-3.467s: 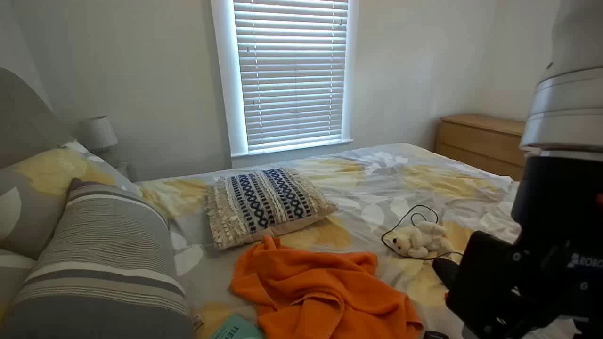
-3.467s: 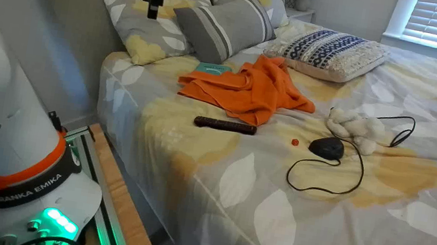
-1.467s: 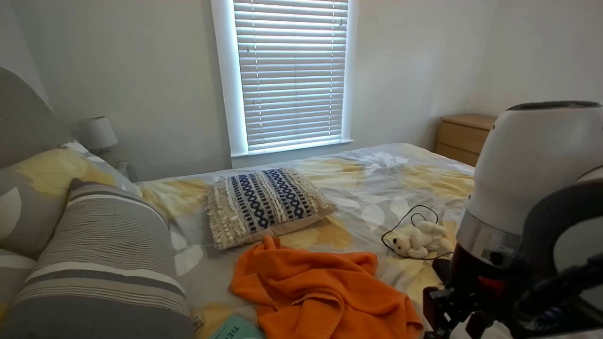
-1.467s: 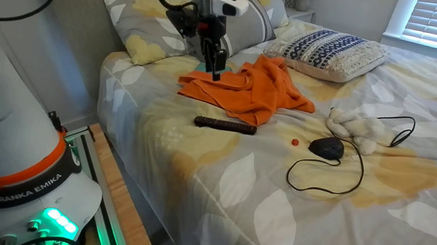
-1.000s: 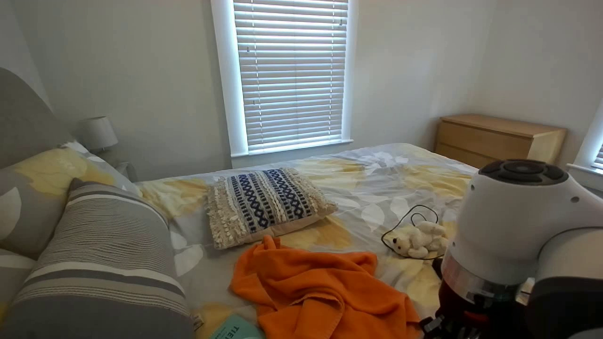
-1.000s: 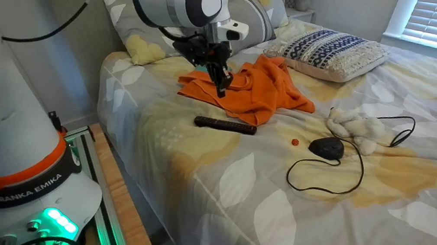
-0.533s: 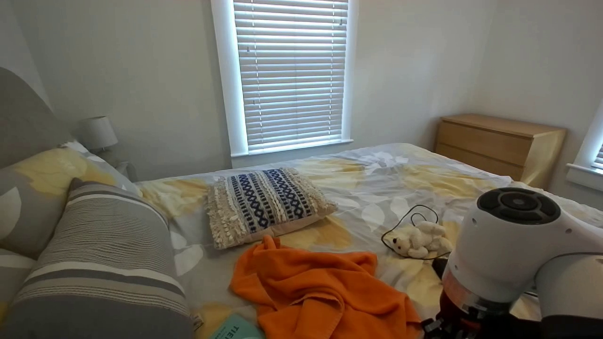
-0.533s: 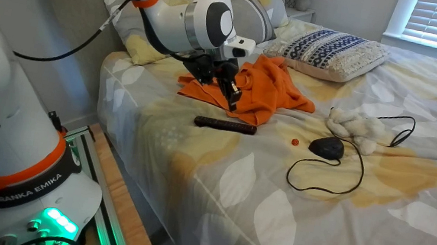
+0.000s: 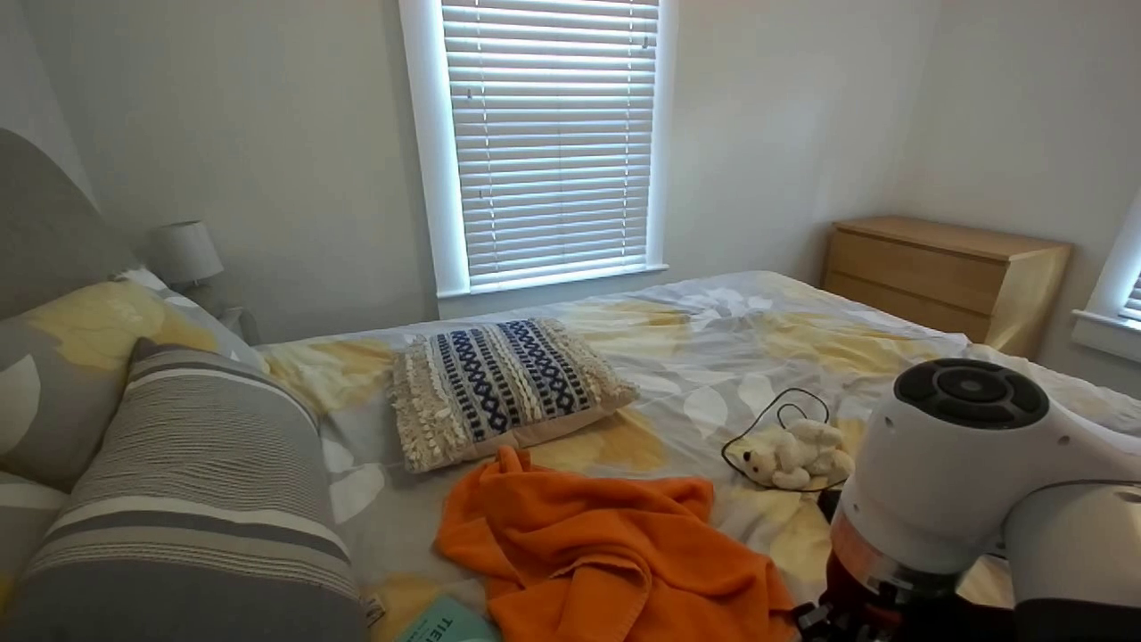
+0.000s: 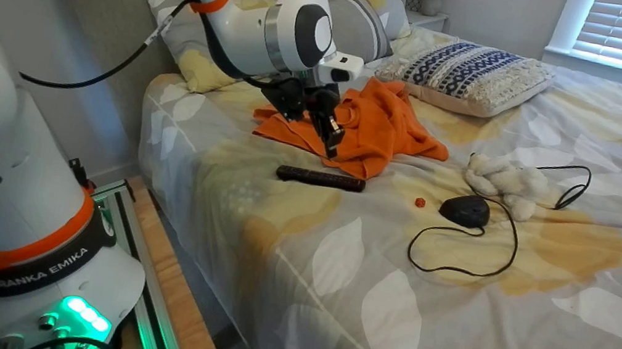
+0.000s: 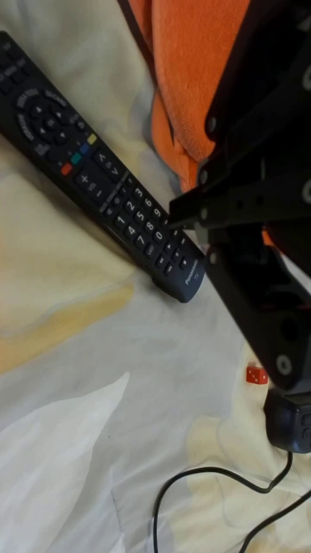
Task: Push a button on the black remote
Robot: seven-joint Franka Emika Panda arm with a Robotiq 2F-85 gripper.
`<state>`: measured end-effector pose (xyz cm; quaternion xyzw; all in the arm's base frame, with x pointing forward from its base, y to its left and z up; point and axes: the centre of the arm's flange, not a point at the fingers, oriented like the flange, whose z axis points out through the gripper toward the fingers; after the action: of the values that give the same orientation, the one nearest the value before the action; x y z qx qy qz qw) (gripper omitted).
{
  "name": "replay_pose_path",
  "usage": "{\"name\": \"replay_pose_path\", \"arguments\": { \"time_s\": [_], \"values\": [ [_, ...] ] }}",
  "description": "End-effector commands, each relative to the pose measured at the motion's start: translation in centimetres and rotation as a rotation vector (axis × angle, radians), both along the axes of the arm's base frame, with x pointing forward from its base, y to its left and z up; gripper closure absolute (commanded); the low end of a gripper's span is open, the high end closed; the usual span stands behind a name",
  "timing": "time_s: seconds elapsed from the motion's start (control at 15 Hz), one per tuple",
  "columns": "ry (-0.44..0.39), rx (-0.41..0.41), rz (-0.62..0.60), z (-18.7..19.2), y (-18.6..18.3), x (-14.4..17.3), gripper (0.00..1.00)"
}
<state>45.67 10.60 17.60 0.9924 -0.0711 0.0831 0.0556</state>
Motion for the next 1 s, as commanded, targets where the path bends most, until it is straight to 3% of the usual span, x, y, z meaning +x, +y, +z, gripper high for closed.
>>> {"name": "replay_pose_path", "arguments": {
  "time_s": [0.0, 0.93],
  "values": [
    [0.001, -0.028, 0.008, -1.6, 0.4, 0.4, 1.0],
    [0.021, -0.123, 0.042, -6.6, 1.0, 1.4, 1.0]
  ]
}}
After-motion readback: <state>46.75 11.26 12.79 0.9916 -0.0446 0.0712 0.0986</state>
